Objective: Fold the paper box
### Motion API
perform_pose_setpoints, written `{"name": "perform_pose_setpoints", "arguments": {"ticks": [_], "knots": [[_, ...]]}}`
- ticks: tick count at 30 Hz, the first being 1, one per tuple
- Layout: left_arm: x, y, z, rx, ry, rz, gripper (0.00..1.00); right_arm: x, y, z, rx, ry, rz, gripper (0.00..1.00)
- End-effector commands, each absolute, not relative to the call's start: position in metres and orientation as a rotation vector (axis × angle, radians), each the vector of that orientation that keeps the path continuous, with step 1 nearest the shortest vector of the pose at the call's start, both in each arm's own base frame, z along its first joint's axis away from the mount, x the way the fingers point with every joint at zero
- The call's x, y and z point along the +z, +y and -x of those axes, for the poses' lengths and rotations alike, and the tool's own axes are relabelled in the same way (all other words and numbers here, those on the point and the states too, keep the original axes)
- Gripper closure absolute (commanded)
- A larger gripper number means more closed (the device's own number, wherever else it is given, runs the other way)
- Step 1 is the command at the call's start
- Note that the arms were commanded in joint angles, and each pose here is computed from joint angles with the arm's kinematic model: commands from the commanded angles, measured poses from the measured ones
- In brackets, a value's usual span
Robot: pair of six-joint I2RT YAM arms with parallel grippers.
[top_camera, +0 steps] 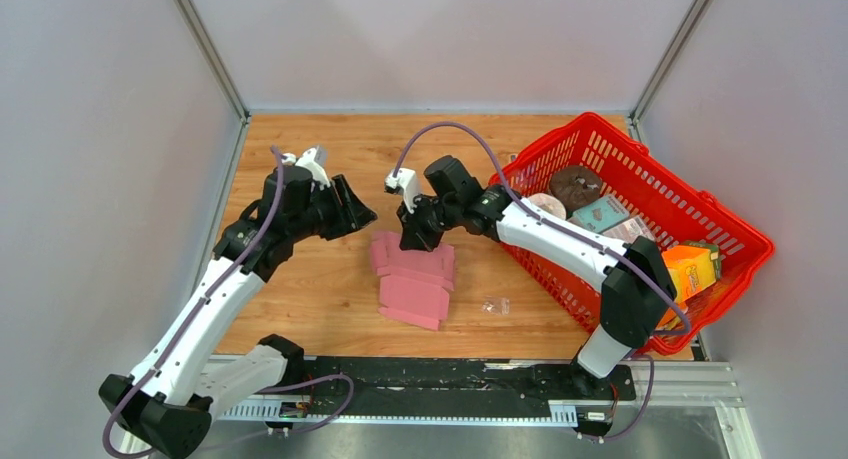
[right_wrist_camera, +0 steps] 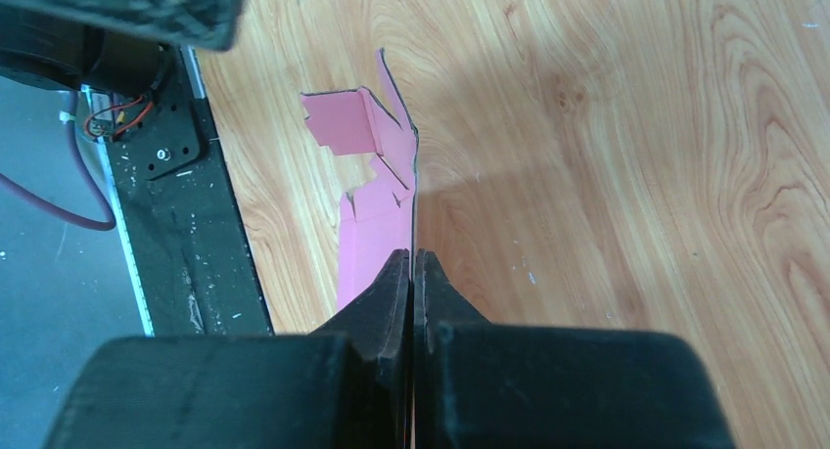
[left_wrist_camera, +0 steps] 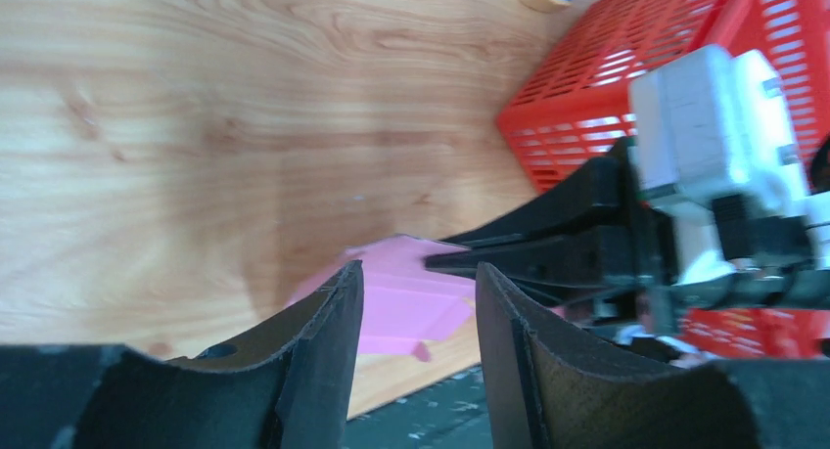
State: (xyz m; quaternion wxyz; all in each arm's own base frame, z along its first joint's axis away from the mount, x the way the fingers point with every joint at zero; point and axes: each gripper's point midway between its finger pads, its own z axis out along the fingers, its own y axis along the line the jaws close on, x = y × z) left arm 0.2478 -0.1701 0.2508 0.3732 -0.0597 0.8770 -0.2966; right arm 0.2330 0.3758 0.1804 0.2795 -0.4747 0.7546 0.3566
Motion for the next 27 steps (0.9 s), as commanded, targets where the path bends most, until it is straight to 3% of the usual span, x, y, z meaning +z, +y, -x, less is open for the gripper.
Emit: {"name": "perform_pose_setpoints", "arguments": {"ticks": [1,6,10,16,20,25,27], "knots": [[0.272,-0.182,-0.238,-0.977,2.217,0.403,0.46,0.193,0.384,-0.241,0.894,1.931,1.268,1.00],[0.268,-0.191,-0.236,-1.023,2.266,0.393,0.49,0.199,0.387,-0.238,0.926,1.890,1.273,1.00],[0.272,-0.193,-0.232,-0.955,2.202,0.017,0.59,0.205,0.390,-0.235,0.961,1.881,1.283,1.00],[0.234,-0.151,-0.219,-0.649,2.192,-0.127,0.51,0.213,0.390,-0.232,1.020,1.879,1.268,1.00],[0.212,-0.158,-0.208,-0.655,2.221,-0.221,0.44,0.222,0.393,-0.230,1.067,1.860,1.266,1.00],[0.202,-0.171,-0.212,-0.637,2.241,-0.299,0.45,0.231,0.395,-0.229,1.082,1.845,1.263,1.00],[0.194,-0.167,-0.216,-0.580,2.278,-0.314,0.53,0.232,0.396,-0.229,1.088,1.846,1.261,1.00]]}}
